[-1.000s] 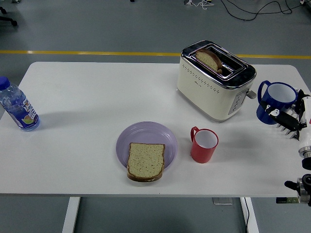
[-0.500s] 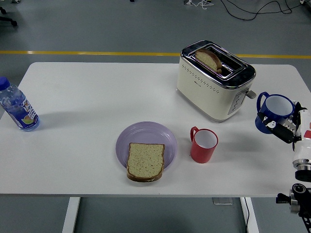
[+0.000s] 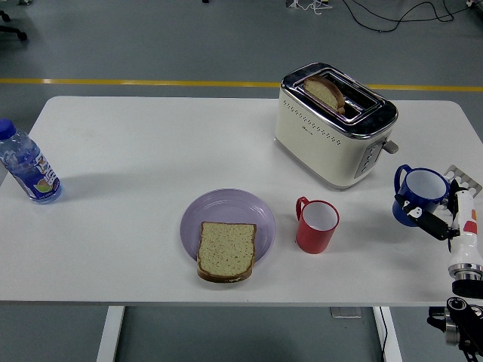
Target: Pick up the cup,pour liquid into bread,place the cup on the desk
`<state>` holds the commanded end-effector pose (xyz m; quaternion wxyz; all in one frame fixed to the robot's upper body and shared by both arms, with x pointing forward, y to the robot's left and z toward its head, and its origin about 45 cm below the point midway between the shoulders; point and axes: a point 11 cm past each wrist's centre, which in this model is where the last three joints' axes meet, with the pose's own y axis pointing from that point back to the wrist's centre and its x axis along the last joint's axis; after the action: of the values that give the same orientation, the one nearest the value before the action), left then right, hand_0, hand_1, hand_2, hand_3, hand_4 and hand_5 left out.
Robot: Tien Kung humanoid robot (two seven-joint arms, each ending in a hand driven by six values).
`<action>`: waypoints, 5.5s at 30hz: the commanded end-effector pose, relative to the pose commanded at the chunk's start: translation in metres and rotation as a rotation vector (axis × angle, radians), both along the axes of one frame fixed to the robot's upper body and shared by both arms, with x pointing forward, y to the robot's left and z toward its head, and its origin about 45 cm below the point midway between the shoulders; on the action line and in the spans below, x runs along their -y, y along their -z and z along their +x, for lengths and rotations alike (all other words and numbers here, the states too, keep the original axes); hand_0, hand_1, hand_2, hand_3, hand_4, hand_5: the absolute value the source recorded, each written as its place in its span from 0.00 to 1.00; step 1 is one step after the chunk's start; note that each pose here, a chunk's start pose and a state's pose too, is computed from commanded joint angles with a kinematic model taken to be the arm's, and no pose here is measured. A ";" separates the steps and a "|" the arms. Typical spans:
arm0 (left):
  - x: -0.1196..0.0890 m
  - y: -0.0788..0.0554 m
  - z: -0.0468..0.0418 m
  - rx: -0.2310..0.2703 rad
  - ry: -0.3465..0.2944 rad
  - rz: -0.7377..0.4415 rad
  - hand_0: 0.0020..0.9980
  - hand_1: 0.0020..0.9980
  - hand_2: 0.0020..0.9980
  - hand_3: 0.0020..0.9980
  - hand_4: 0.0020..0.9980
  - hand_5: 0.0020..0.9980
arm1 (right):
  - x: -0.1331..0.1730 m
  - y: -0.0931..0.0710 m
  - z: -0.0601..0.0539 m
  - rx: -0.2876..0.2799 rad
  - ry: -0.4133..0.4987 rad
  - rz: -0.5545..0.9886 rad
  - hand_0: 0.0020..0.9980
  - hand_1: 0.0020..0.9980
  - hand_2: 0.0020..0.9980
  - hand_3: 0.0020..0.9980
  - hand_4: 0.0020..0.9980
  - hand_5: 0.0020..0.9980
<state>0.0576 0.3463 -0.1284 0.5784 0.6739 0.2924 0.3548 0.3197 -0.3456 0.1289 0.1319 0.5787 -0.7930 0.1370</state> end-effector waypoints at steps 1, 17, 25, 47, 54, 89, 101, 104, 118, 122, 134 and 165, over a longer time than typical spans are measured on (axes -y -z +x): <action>0.000 0.000 0.0000 0.000 0.000 0.000 0.67 0.74 0.74 0.64 0.40 1.00 | 0.000 0.001 0.000 -0.004 -0.001 0.000 0.49 0.43 0.55 0.56 0.65 0.00; 0.001 0.000 0.0001 0.000 0.003 0.000 0.67 0.74 0.74 0.64 0.40 1.00 | -0.005 0.029 -0.002 -0.076 -0.017 0.016 0.49 0.43 0.56 0.56 0.65 0.00; 0.001 0.000 -0.0009 -0.001 0.002 -0.002 0.67 0.74 0.74 0.64 0.40 1.00 | -0.008 0.037 -0.004 -0.100 -0.030 0.022 0.48 0.43 0.56 0.56 0.67 0.00; 0.002 0.001 -0.0035 -0.006 0.005 -0.004 0.67 0.74 0.74 0.64 0.40 1.00 | -0.012 0.049 0.000 -0.164 -0.077 0.007 0.45 0.43 0.56 0.56 0.69 0.00; 0.002 0.001 -0.0017 -0.003 0.005 -0.004 0.67 0.74 0.74 0.64 0.40 1.00 | -0.012 0.049 0.001 -0.183 -0.097 0.006 0.51 0.50 0.69 0.74 0.74 0.00; 0.001 0.000 0.0005 0.002 0.003 -0.002 0.67 0.74 0.74 0.63 0.40 1.00 | -0.010 0.043 0.000 -0.164 -0.110 -0.018 0.67 0.63 0.86 0.94 0.87 0.00; 0.001 0.000 0.0003 0.001 0.005 -0.002 0.67 0.74 0.74 0.64 0.40 1.00 | -0.010 0.044 0.000 -0.174 -0.117 -0.027 0.76 0.72 0.91 1.00 0.90 0.00; 0.001 0.000 0.0004 0.001 0.005 -0.003 0.67 0.74 0.74 0.64 0.40 1.00 | -0.010 0.043 0.000 -0.172 -0.118 -0.028 0.83 0.79 0.94 1.00 0.94 0.00; 0.001 0.000 -0.0001 0.000 0.006 -0.005 0.67 0.74 0.74 0.63 0.40 1.00 | -0.006 0.028 0.001 -0.137 -0.114 -0.019 0.88 0.83 0.96 1.00 0.95 0.00; 0.002 0.000 -0.0010 -0.002 0.006 -0.006 0.67 0.74 0.74 0.63 0.40 1.00 | -0.006 0.025 0.001 -0.135 -0.115 -0.011 0.90 0.84 0.97 1.00 0.95 0.00; 0.002 0.001 -0.0034 -0.007 0.008 -0.006 0.67 0.74 0.74 0.63 0.40 1.00 | -0.008 -0.009 -0.003 -0.056 -0.139 -0.022 0.92 0.86 0.98 1.00 0.95 0.00; 0.001 0.000 -0.0010 -0.003 0.006 -0.003 0.67 0.74 0.74 0.63 0.40 1.00 | 0.001 -0.141 -0.001 0.244 -0.168 0.537 0.91 0.86 0.95 0.99 1.00 0.17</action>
<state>0.0565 0.3454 -0.1286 0.5802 0.6744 0.2916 0.3515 0.3183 -0.3469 0.2701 -0.1337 0.6357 -0.7603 0.0015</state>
